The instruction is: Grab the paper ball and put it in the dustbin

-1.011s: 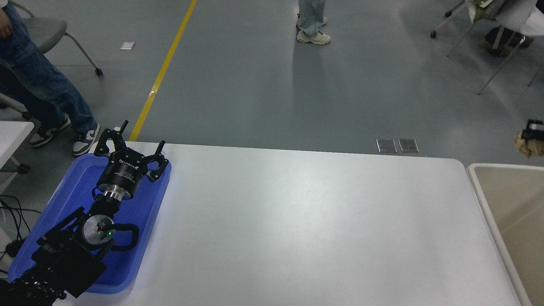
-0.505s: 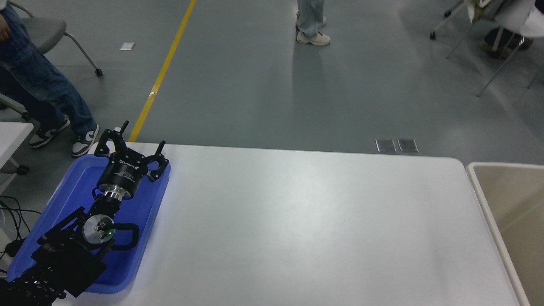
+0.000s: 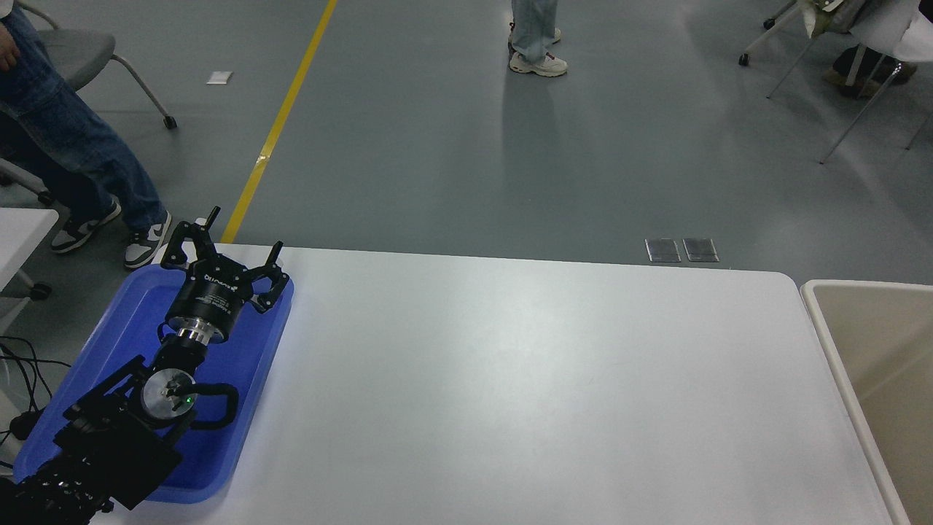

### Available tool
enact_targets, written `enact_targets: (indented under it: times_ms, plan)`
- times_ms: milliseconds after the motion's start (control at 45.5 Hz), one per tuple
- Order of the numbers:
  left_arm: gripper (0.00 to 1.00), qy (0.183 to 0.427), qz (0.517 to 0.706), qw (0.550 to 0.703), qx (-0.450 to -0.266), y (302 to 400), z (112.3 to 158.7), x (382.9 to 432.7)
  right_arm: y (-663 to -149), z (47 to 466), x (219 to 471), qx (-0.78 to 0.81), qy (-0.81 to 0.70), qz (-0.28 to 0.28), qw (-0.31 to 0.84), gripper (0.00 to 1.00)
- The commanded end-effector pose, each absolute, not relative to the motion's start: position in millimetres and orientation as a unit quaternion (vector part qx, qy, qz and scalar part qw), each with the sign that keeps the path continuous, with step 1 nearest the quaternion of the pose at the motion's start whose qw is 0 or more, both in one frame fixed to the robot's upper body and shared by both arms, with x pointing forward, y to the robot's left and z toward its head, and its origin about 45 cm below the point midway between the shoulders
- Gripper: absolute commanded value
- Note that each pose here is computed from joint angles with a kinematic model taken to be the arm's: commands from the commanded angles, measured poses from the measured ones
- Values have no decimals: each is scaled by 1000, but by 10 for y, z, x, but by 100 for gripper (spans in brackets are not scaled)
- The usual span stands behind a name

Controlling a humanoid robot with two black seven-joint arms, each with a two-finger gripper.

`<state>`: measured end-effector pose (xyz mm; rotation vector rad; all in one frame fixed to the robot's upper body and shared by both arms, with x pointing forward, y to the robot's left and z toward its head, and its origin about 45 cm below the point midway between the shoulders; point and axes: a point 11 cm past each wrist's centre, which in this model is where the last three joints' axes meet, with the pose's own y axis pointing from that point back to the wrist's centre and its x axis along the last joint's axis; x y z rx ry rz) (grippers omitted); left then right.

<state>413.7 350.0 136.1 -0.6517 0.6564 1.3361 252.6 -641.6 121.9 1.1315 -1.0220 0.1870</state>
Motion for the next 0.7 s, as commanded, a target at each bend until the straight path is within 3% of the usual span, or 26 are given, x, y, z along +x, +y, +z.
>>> enact_targets:
  times_ms: [0, 330, 681]
  plan:
    - [100, 293, 597, 687, -292, 3502, 1363, 4137, -6407, 1184, 2502, 508, -490, 80, 704, 100]
    - [100, 293, 597, 688, -291, 3500, 1361, 4137, -6393, 1388, 2748, 507, -589, 70, 626, 100]
    - [100, 293, 597, 688, -291, 3500, 1361, 4137, -6311, 1945, 3322, 477, -826, 14, 301, 100]
